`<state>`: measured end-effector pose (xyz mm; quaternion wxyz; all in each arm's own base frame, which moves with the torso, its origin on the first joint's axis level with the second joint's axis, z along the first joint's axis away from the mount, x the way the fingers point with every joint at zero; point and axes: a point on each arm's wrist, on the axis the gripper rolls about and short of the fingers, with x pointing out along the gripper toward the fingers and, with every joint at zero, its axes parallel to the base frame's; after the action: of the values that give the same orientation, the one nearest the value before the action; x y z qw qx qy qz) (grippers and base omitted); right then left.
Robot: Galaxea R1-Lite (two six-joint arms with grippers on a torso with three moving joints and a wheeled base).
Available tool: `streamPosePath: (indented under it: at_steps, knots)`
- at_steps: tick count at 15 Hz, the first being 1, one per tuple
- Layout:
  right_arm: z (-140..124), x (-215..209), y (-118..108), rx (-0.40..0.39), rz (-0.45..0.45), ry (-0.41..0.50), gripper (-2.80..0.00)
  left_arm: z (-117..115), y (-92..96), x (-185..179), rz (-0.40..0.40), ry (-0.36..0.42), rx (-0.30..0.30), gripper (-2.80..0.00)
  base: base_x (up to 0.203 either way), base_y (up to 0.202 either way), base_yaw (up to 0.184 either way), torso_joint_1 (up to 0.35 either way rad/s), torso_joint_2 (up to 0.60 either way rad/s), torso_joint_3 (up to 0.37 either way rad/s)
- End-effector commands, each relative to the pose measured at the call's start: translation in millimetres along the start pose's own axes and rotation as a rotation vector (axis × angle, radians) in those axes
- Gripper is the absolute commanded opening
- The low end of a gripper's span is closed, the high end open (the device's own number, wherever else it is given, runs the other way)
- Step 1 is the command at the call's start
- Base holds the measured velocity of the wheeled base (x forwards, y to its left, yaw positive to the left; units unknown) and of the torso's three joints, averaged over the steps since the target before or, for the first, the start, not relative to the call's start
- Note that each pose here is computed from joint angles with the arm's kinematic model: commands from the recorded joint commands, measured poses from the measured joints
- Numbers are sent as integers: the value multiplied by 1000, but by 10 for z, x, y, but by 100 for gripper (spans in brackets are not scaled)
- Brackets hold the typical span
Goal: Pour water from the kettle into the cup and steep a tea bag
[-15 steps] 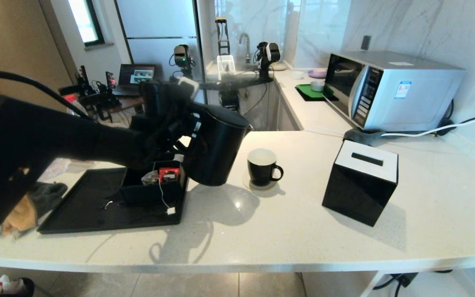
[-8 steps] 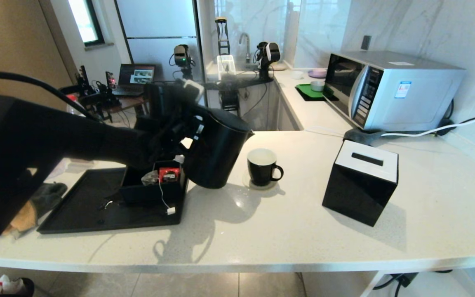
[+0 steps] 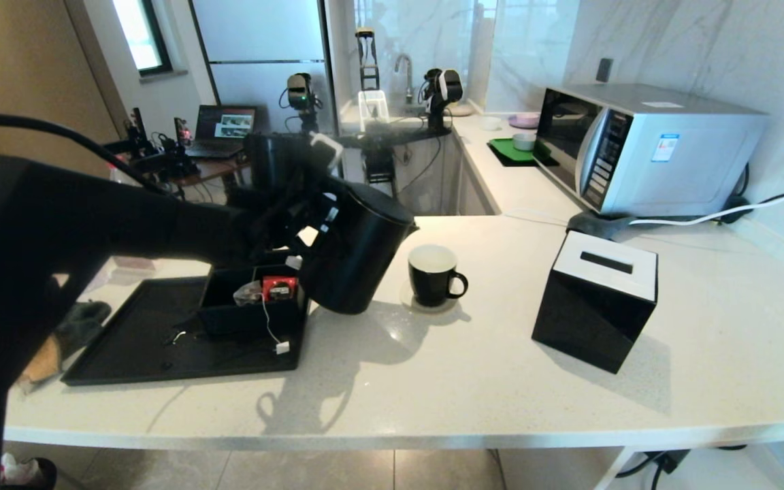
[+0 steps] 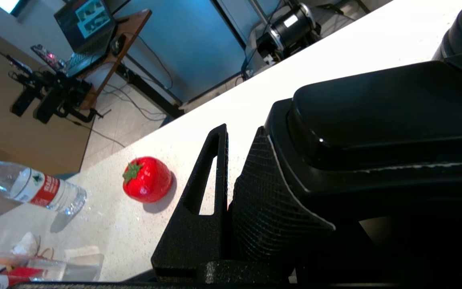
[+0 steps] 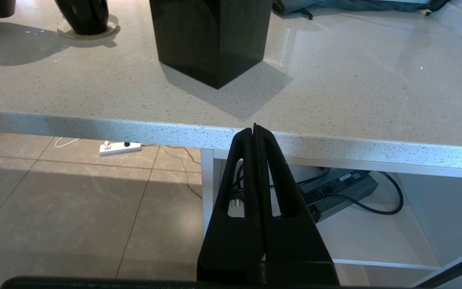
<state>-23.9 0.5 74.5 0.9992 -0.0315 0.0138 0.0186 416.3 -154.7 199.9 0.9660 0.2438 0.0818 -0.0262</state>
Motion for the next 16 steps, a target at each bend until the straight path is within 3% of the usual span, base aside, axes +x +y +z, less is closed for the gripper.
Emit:
streamPosePath:
  at_steps: [1, 16]
  knots:
    - [0, 1, 0, -1, 1, 2, -280, 22, -16, 37, 4, -11, 6, -280, 0, 0, 0, 0, 0, 0]
    - [0, 1, 0, -1, 1, 2, -280, 45, -104, 235, -1, 0, 119, -280, 0, 0, 0, 0, 0, 0]
